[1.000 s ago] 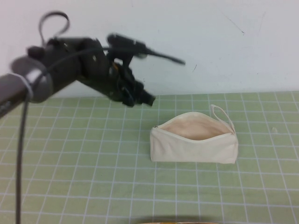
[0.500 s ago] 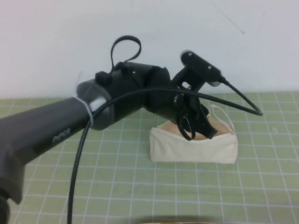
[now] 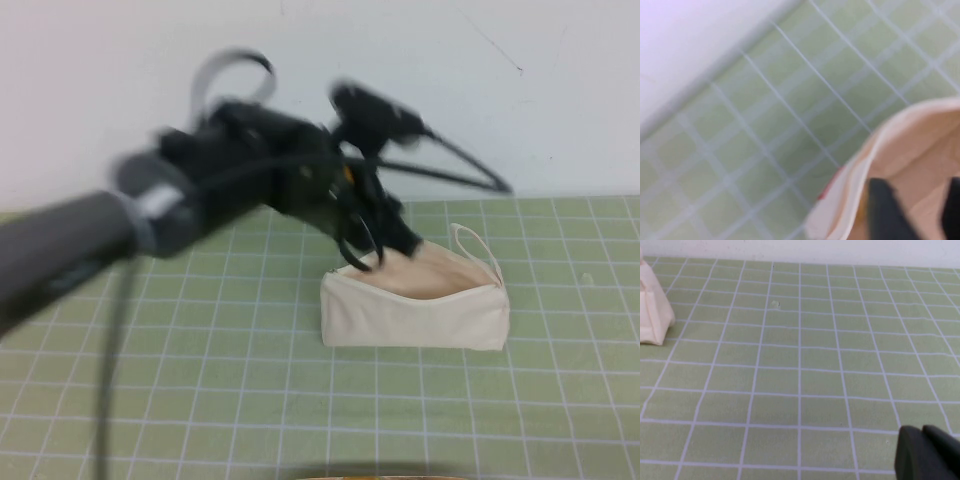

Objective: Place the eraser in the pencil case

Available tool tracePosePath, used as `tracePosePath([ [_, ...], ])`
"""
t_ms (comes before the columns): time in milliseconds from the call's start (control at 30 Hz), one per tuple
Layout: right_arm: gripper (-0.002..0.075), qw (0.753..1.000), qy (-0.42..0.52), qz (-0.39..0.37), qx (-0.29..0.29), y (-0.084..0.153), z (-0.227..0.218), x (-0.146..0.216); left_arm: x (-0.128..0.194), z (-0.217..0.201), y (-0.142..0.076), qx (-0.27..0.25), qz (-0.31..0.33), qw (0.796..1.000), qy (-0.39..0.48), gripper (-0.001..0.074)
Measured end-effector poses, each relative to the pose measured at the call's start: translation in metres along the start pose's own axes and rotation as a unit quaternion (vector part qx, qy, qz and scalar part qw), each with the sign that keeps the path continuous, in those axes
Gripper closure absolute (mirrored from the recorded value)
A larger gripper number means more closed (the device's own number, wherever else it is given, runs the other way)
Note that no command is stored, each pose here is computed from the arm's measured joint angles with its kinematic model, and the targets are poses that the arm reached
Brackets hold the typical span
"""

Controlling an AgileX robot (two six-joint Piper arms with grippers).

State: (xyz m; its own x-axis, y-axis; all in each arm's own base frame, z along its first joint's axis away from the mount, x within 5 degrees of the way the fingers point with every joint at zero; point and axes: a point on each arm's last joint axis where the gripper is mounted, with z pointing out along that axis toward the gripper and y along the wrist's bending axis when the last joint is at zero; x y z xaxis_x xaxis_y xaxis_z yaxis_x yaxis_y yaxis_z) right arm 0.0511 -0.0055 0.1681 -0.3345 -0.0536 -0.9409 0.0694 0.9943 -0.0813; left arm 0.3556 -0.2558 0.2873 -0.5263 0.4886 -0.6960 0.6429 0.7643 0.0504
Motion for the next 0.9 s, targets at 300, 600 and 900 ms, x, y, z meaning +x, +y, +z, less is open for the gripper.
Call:
tracePosePath([
  [300, 0.0727, 1.0, 0.0, 0.0, 0.0, 0.0, 0.0, 0.0, 0.019, -0.139, 0.0, -0.031, 0.006, 0.993, -0.111, 0.0724],
  [600, 0.0727, 1.0, 0.0, 0.0, 0.0, 0.0, 0.0, 0.0, 0.097, -0.231, -0.01, -0.03, -0.026, 0.977, -0.212, 0.0735],
  [900, 0.0727, 1.0, 0.0, 0.0, 0.0, 0.0, 0.0, 0.0, 0.161, -0.289, -0.015, -0.046, -0.019, 0.967, -0.249, 0.0736],
])
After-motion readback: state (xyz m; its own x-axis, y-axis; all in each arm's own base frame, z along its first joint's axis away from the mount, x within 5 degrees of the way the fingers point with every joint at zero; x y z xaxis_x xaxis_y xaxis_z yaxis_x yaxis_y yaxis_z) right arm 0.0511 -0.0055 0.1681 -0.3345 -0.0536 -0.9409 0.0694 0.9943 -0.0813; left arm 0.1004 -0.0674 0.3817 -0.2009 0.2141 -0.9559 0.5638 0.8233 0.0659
